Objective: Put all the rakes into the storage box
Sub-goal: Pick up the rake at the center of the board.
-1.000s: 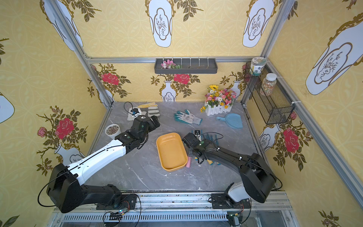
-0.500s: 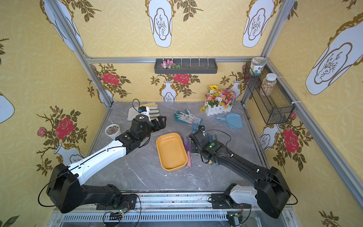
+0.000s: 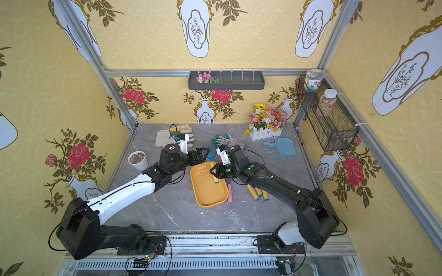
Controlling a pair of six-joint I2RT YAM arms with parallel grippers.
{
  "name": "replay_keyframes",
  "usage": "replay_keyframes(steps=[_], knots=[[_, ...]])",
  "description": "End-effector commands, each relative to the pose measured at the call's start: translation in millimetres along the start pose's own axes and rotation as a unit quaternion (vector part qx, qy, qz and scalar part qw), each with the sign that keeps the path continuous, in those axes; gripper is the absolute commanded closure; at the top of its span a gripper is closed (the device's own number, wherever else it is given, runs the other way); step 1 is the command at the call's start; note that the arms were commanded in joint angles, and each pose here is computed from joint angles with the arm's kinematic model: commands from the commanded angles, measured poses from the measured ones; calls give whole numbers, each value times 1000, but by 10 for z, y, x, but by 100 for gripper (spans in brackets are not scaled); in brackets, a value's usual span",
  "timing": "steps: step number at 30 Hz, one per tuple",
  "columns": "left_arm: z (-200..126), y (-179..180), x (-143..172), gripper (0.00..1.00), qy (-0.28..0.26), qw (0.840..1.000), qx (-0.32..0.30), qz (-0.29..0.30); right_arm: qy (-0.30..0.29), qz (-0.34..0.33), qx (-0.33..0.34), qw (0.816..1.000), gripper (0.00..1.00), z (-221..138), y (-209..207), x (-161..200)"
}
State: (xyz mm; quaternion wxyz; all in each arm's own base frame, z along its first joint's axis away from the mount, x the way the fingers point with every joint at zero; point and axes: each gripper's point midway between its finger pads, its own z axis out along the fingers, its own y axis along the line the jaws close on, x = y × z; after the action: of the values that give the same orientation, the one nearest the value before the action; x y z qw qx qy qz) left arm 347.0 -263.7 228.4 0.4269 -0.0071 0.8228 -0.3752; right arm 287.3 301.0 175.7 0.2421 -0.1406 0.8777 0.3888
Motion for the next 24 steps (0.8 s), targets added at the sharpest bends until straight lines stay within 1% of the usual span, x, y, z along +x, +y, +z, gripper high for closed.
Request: replay_keyframes(steps=[1, 3, 4, 5, 6, 7, 8, 10, 16, 20, 24], knots=[[44, -47, 9, 2, 3, 1000, 16, 2, 2, -24, -56, 998, 100, -3, 217, -77], [79, -23, 28, 7, 7, 1000, 12, 1, 3, -31, -72, 997, 100, -21, 287, -86], [101, -20, 33, 12, 9, 1000, 11, 1, 6, -33, -76, 997, 100, -29, 306, -78], [122, -16, 34, 20, 12, 1000, 9, 3, 9, -33, -77, 996, 100, -32, 308, -62], [152, 0, 46, 31, 16, 1000, 4, 4, 13, -32, -76, 997, 100, -29, 297, -41], [170, 7, 43, 39, 17, 1000, 1, 3, 16, -31, -75, 997, 100, -27, 282, -18], [195, 19, 46, 45, 19, 1000, -2, 3, 19, -31, -75, 997, 100, -28, 276, 9], [226, 34, 57, 47, 22, 1000, -5, 4, 25, -26, -72, 997, 100, -24, 251, 52], [267, 91, 90, 87, 34, 999, -21, 4, 20, -19, -52, 998, 100, -63, 180, 80], [239, 149, 176, 99, 46, 998, -32, 0, 18, -18, -42, 999, 100, -79, 153, 81], [184, 215, 326, 100, 60, 997, -40, -12, 22, -11, -33, 999, 99, -75, 109, 109]])
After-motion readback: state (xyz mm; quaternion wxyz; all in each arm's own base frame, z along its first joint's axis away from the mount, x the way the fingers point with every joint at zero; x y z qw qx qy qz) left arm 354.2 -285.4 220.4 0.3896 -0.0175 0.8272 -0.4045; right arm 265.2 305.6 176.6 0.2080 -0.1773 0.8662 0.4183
